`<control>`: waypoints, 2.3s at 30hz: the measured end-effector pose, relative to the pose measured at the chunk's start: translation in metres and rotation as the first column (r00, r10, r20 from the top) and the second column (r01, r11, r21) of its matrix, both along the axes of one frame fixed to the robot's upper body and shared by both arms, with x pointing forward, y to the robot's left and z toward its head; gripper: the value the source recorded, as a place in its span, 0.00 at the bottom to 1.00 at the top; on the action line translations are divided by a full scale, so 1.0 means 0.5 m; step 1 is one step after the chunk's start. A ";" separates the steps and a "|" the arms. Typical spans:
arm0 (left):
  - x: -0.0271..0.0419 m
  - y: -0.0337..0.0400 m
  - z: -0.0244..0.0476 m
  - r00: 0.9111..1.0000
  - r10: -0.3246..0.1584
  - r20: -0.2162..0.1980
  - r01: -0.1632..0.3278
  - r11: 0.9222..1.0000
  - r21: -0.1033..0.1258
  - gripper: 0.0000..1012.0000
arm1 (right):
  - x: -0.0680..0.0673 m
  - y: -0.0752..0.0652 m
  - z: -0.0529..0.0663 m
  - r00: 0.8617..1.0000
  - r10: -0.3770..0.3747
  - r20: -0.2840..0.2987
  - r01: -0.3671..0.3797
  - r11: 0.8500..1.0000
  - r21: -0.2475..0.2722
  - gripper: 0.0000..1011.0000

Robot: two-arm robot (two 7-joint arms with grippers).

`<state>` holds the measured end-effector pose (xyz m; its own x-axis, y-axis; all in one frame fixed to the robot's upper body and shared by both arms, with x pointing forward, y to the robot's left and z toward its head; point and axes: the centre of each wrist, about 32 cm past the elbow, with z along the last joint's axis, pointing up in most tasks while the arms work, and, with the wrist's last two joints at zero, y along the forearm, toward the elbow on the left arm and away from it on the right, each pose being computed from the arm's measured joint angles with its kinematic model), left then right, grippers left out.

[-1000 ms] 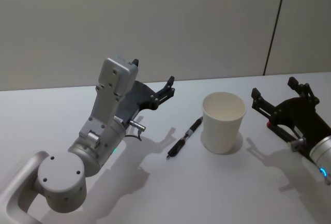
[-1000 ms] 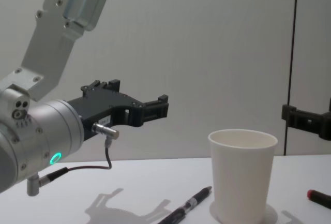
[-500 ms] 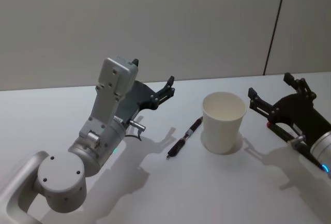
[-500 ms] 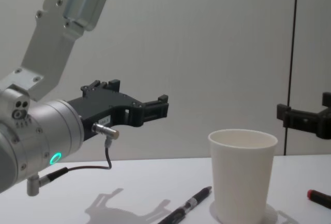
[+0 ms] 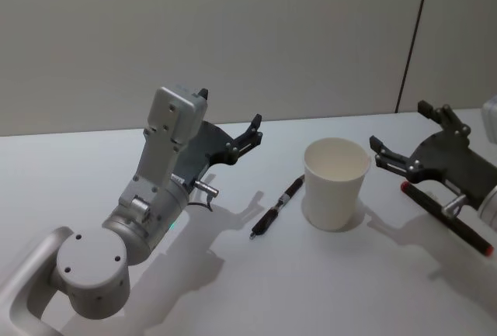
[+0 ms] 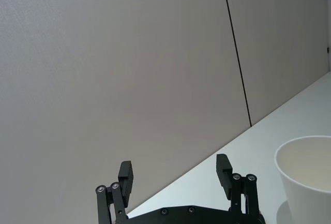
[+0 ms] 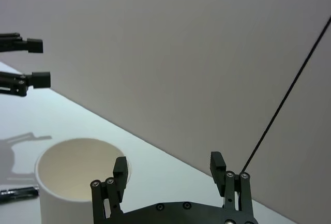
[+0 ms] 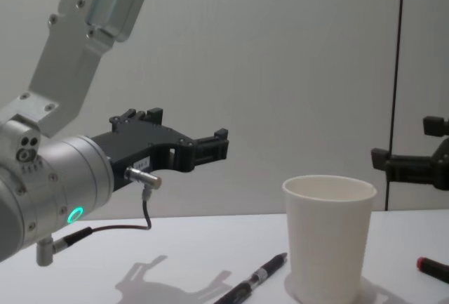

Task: Place the pen into the pen holder.

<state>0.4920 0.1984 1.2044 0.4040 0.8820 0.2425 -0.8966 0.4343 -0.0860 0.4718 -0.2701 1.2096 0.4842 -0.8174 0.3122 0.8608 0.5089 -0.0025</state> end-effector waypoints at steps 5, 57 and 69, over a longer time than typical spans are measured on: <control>0.000 0.000 0.000 1.000 0.000 0.000 0.000 1.000 0.000 0.99 | 0.015 -0.029 0.019 0.999 0.042 -0.010 -0.042 0.996 -0.082 0.99; 0.000 0.000 0.000 1.000 0.000 0.000 0.000 1.000 0.000 0.99 | 0.104 -0.200 0.143 0.921 0.136 -0.365 -0.254 0.920 -0.298 0.99; 0.000 0.000 0.000 1.000 0.000 0.000 0.000 1.000 0.000 0.99 | 0.077 -0.160 0.102 0.914 0.080 -0.399 -0.159 0.972 -0.170 0.99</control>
